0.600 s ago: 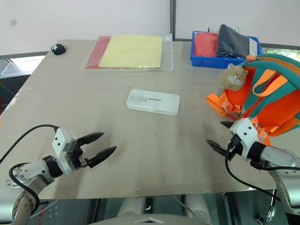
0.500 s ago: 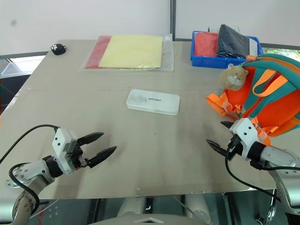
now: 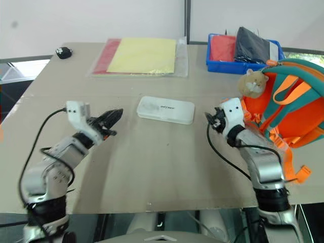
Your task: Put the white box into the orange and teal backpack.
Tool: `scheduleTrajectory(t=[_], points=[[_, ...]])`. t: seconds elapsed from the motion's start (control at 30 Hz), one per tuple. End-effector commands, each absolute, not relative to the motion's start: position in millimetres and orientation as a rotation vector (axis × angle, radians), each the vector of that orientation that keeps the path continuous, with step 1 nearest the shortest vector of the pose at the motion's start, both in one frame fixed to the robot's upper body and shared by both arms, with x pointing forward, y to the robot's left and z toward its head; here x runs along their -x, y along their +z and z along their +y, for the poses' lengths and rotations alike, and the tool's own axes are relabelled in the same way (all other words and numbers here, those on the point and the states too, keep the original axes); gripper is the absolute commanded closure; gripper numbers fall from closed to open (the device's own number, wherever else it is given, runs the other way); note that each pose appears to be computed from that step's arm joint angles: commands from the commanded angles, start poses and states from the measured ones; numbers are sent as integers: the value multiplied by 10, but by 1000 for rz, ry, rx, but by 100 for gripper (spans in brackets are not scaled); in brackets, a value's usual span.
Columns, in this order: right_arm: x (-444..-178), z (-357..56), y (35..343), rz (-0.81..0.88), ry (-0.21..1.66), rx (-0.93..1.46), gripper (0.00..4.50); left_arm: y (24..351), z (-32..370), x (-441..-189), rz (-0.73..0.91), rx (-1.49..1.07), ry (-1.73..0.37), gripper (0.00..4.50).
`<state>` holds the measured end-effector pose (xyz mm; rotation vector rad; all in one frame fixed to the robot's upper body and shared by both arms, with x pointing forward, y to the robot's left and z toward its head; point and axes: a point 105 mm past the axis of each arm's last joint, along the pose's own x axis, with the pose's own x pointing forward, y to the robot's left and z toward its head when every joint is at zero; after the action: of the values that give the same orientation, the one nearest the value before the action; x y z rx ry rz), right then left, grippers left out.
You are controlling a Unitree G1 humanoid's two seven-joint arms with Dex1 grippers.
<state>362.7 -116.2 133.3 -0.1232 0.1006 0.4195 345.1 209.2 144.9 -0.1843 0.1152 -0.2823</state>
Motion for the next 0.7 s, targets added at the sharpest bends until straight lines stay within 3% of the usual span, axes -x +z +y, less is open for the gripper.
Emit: scheduleTrajectory(t=[0.03, 0.17, 0.3, 0.43, 0.6, 0.7], points=[[-3856, -1201, 1254, 167, 280, 134, 443, 1363, 2182, -3730, 187, 81, -197, 450], [-4039, -1027, 1204, 197, 310, 168, 443, 1303, 2112, -4007, 273, -21, -249, 450], [-4065, -600, 1096, 273, 527, 184, 443, 1161, 1932, -4053, 375, -95, -418, 450], [-3940, -451, 1085, 277, 667, 195, 443, 1175, 1703, -3854, 392, -73, -598, 450], [-3751, -463, 1119, 272, 754, 205, 443, 1162, 1727, -3573, 411, -77, -639, 450], [-3562, -581, 1144, 272, 766, 226, 443, 1167, 1737, -3221, 435, -64, -647, 450]])
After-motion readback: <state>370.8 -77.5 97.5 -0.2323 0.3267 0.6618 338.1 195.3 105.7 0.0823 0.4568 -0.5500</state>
